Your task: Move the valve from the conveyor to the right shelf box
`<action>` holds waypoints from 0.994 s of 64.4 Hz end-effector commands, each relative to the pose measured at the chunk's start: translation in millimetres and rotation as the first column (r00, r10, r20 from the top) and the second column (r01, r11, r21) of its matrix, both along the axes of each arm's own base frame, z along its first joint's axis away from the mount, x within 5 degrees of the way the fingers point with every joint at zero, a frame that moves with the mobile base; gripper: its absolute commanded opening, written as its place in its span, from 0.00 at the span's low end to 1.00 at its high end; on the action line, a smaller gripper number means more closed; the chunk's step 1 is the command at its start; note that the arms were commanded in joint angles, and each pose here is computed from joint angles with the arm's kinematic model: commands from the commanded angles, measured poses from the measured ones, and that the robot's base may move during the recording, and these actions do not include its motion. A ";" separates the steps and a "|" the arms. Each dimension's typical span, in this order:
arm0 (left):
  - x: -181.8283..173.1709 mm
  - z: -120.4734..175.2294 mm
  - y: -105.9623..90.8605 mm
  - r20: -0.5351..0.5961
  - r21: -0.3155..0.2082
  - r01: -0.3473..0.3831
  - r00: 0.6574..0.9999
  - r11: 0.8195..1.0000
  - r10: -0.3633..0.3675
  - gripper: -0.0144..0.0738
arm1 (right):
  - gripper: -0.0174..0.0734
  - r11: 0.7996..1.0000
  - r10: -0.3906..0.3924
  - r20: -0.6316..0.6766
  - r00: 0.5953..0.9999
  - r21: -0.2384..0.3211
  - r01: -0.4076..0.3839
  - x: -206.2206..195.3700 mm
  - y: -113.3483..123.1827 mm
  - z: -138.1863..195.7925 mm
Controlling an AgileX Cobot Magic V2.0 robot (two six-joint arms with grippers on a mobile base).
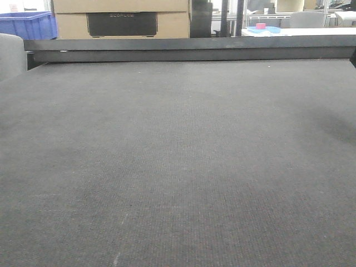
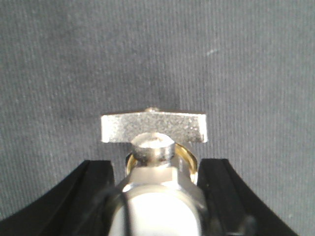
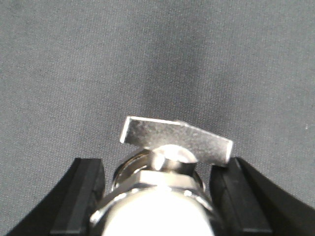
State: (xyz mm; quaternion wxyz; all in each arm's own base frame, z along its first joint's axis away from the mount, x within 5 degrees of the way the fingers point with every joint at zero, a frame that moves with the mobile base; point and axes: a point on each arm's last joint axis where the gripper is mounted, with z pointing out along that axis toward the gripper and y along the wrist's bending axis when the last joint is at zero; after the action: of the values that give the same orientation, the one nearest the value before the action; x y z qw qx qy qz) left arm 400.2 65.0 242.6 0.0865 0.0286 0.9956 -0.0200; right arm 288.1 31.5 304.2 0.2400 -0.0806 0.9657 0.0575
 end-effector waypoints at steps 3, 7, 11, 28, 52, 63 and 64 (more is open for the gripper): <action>-9.3 29.3 -8.9 0.055 -0.031 -0.002 0.998 1.000 0.003 0.04 | 0.02 1.000 -0.005 0.079 0.997 0.001 0.005 -0.5 -0.8 12.5; -16.1 47.8 -13.6 0.102 -0.032 0.005 0.995 0.999 -0.002 0.04 | 0.02 1.000 -0.005 0.089 0.996 0.002 0.005 -2.5 -0.9 15.4; -25.4 68.9 -17.8 0.157 -0.029 0.010 0.988 1.000 -0.005 0.04 | 0.02 1.000 -0.006 0.108 0.994 0.003 0.006 -4.9 -1.1 20.4; -85.4 162.8 -35.0 0.424 -0.005 -0.003 0.906 1.000 0.005 0.04 | 0.02 1.000 -0.001 0.262 0.965 0.015 -0.003 -17.2 -1.6 78.5; -171.3 238.8 -47.7 0.664 0.025 -0.007 0.747 1.000 -0.011 0.04 | 0.02 1.000 0.001 0.467 0.884 0.027 -0.015 -64.3 -4.6 151.5; -199.3 252.0 -51.0 0.714 0.034 -0.010 0.700 0.999 -0.017 0.04 | 0.02 0.999 0.002 0.494 0.869 0.028 -0.018 -86.2 -6.0 158.3; -200.8 252.2 -51.1 0.717 0.034 -0.011 0.696 0.999 -0.017 0.04 | 0.02 0.999 0.002 0.493 0.870 0.028 -0.018 -87.7 -6.1 157.1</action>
State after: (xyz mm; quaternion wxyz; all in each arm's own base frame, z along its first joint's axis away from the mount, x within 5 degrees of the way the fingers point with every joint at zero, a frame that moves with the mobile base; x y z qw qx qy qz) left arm 211.3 17.0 485.8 0.4338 0.0395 0.9001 0.0128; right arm 213.6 26.9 451.7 0.4444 -0.0956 0.8890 0.0550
